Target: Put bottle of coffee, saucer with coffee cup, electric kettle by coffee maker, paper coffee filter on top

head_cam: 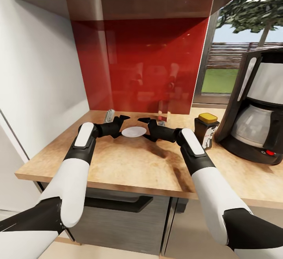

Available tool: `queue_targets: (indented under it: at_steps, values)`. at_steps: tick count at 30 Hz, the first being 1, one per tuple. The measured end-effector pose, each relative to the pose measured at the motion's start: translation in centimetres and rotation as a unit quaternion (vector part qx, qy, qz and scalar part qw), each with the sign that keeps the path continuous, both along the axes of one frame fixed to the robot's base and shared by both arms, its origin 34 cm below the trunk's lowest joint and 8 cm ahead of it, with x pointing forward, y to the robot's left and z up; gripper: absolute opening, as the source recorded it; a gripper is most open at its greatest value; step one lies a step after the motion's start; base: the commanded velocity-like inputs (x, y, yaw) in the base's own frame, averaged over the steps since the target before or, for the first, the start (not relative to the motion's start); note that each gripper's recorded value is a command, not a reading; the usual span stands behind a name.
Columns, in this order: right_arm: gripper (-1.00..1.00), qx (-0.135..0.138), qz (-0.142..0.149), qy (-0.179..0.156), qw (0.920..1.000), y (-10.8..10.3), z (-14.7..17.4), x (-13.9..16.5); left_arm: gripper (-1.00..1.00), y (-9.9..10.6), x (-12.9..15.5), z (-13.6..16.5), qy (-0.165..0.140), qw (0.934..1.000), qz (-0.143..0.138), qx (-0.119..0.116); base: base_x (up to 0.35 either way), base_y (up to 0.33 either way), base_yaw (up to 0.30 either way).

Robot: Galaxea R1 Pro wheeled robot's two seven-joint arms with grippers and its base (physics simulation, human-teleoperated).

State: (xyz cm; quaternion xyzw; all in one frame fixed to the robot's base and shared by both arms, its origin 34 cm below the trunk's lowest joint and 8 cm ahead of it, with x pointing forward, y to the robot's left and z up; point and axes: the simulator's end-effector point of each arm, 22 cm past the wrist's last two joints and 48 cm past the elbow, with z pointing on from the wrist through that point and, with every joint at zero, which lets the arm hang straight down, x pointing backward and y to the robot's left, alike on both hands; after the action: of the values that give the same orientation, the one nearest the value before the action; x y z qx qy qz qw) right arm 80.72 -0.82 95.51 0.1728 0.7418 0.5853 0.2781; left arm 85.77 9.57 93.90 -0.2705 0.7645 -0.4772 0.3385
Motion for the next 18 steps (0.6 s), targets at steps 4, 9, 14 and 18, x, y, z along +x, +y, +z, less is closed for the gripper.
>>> queue_targets:
  at_steps: [4,9,14,18]
  values:
    - [1.00,0.013,0.003,-0.009,0.9999,0.2,0.7,-0.1,1.00,0.0,0.0,0.0,0.000,1.0000,0.000,0.000,0.000,0.000,0.000]
    - [1.00,0.023,0.005,-0.016,0.9996,0.2,1.2,-0.1,1.00,0.0,0.0,0.1,0.000,1.0000,0.000,-0.001,0.000,0.000,0.000]
    - [1.00,0.025,0.005,-0.014,0.9996,0.2,1.0,0.0,1.00,0.0,0.0,0.0,0.000,1.0000,0.000,-0.001,0.000,0.000,0.000]
    - [1.00,0.027,-0.018,-0.014,0.9994,-0.4,1.0,0.8,1.00,0.0,0.0,0.0,0.000,1.0000,0.000,-0.001,0.000,0.000,0.000]
